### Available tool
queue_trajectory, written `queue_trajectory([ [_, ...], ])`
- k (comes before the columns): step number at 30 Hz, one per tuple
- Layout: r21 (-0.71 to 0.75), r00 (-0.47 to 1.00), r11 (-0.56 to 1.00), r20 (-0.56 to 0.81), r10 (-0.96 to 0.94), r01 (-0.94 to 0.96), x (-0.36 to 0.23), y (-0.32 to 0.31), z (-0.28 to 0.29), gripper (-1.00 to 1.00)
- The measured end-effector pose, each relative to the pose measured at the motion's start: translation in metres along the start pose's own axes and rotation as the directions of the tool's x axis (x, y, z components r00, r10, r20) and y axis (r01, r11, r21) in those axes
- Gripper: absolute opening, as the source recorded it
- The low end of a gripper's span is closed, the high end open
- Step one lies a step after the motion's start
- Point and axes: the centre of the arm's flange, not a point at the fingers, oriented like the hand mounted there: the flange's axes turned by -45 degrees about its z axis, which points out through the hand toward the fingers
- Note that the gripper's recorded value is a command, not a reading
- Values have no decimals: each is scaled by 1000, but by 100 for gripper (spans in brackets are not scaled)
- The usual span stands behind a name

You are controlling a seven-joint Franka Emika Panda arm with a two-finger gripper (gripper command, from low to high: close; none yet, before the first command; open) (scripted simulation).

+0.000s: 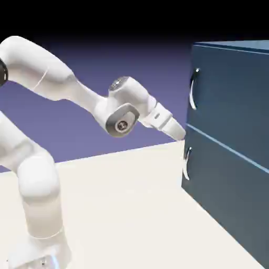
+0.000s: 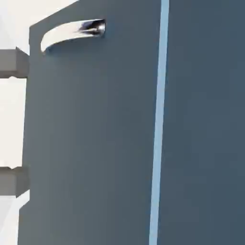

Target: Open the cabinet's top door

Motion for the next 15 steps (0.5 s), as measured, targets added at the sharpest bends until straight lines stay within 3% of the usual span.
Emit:
queue_trajectory([
  [15,-25,975,996,-208,78,-85,56,17,-60,0],
])
